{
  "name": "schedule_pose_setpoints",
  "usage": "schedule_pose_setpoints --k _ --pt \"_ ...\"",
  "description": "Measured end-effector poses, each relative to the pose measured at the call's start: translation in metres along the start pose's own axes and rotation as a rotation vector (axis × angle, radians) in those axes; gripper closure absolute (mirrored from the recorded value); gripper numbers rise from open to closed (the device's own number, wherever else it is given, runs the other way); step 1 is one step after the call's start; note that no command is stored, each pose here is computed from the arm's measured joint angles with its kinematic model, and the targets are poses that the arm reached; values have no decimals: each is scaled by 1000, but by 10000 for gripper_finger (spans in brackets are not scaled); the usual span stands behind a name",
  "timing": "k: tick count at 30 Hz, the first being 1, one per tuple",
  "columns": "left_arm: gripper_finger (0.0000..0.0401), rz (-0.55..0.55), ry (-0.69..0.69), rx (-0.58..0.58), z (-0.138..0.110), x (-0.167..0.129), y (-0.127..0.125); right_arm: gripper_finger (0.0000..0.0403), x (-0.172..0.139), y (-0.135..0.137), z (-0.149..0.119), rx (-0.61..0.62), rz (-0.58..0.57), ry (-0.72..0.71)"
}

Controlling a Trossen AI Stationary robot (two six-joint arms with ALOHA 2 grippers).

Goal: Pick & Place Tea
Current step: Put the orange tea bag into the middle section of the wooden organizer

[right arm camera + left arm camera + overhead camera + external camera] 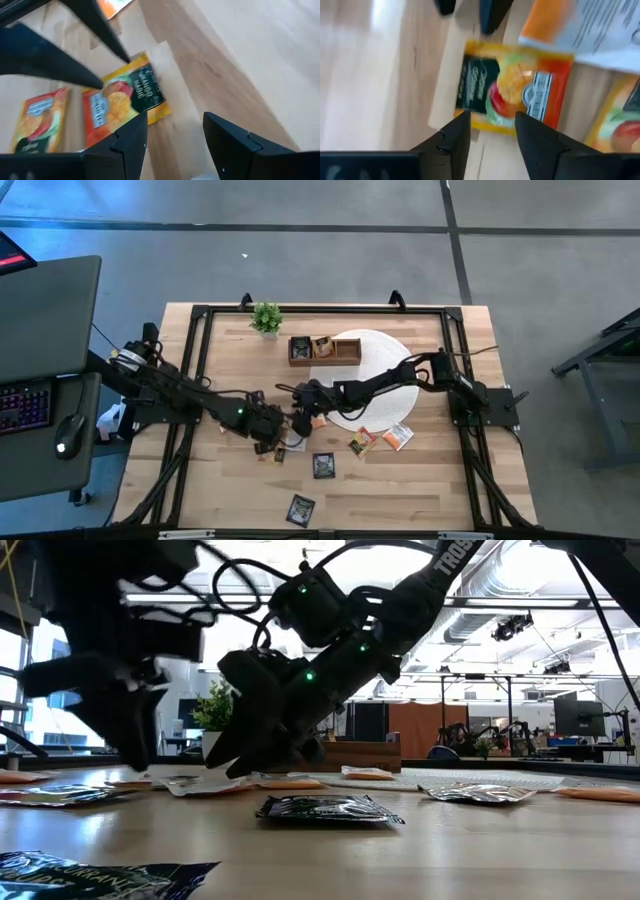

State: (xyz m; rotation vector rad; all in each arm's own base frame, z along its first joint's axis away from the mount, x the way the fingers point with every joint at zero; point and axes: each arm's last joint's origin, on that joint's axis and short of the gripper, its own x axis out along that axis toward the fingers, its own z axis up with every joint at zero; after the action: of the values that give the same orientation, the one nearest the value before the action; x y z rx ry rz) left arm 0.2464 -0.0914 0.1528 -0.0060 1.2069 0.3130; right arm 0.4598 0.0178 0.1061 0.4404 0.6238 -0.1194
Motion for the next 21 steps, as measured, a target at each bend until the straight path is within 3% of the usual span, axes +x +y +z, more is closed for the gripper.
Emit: schedule_pose_setpoints --k 10,17,21 --pt "241 8 -92 -80 -17 25 2 214 3 2 -3 -4 1 -14" --pt "280 12 -100 -86 -17 26 2 215 5 1 -5 10 -4 -10" --pt "294 25 -116 -89 -17 26 2 242 5 1 -4 -8 8 -19"
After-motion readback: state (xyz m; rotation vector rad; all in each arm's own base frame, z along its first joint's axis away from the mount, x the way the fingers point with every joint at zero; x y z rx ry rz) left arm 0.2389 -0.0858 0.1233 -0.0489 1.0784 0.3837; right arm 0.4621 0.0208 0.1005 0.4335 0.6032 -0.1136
